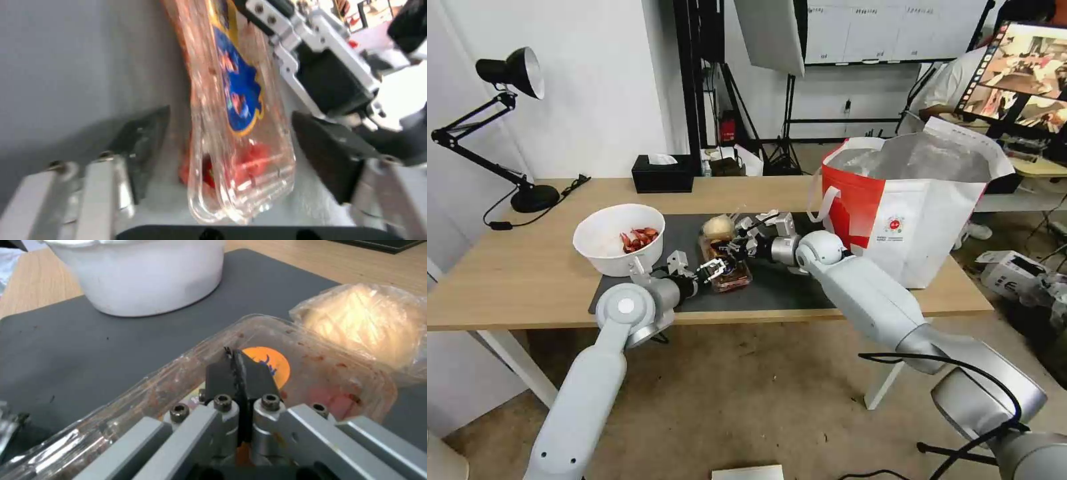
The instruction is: Pick up the trash from the table and place it into the takeout bag.
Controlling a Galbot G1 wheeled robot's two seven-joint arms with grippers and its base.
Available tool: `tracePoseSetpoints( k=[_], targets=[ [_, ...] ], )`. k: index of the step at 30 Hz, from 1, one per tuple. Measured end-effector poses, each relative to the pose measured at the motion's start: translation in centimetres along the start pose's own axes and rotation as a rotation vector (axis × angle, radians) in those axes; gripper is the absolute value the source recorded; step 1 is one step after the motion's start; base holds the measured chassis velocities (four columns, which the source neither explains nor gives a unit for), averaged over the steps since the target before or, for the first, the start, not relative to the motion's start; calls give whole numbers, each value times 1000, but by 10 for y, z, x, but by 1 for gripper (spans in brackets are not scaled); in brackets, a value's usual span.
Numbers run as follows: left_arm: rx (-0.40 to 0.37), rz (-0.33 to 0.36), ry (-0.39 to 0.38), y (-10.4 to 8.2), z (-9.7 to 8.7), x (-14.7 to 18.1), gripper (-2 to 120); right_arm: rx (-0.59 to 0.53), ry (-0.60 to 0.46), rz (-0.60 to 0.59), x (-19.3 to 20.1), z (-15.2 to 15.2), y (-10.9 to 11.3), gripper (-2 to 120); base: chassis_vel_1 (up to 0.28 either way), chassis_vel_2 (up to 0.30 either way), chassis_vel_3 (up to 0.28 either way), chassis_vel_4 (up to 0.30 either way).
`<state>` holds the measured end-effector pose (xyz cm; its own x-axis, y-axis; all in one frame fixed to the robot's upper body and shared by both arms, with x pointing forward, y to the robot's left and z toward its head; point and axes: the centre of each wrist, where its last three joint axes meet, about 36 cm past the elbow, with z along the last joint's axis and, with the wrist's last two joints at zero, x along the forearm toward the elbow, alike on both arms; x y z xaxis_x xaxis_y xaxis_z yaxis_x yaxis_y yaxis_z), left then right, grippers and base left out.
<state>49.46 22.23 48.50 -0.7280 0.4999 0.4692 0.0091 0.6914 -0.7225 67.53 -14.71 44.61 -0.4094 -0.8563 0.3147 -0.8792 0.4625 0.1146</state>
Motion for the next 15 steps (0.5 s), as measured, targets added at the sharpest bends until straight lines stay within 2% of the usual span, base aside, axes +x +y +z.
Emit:
tracePoseSetpoints(
  k=[1,3,4,6,7,9,10,15],
  targets=[
    [0,1,0,0,0,0,69,0,0,0,0,0,0,0,0,0,0,0],
    [-1,6,-1,-2,-1,1,55,0,-2,3,1,-1,-1,0,0,0,0,0],
    [-1,6,-1,-2,-1,1,55,0,-2,3,1,-1,-1,0,0,0,0,0],
    [-4,7,-4,-3,-2,2,45,0,-3,5,1,-2,-1,0,0,0,0,0],
    [-4,7,-4,-3,-2,2,45,0,-3,5,1,-2,-1,0,0,0,0,0],
    [-6,10,-8,-4,-2,3,35,0,-3,6,1,-2,-1,0,0,0,0,0],
    [-6,10,-8,-4,-2,3,35,0,-3,6,1,-2,-1,0,0,0,0,0],
    [-4,10,-11,-4,-2,5,11,-1,-4,7,0,-2,-1,0,0,0,0,0]
  ],
)
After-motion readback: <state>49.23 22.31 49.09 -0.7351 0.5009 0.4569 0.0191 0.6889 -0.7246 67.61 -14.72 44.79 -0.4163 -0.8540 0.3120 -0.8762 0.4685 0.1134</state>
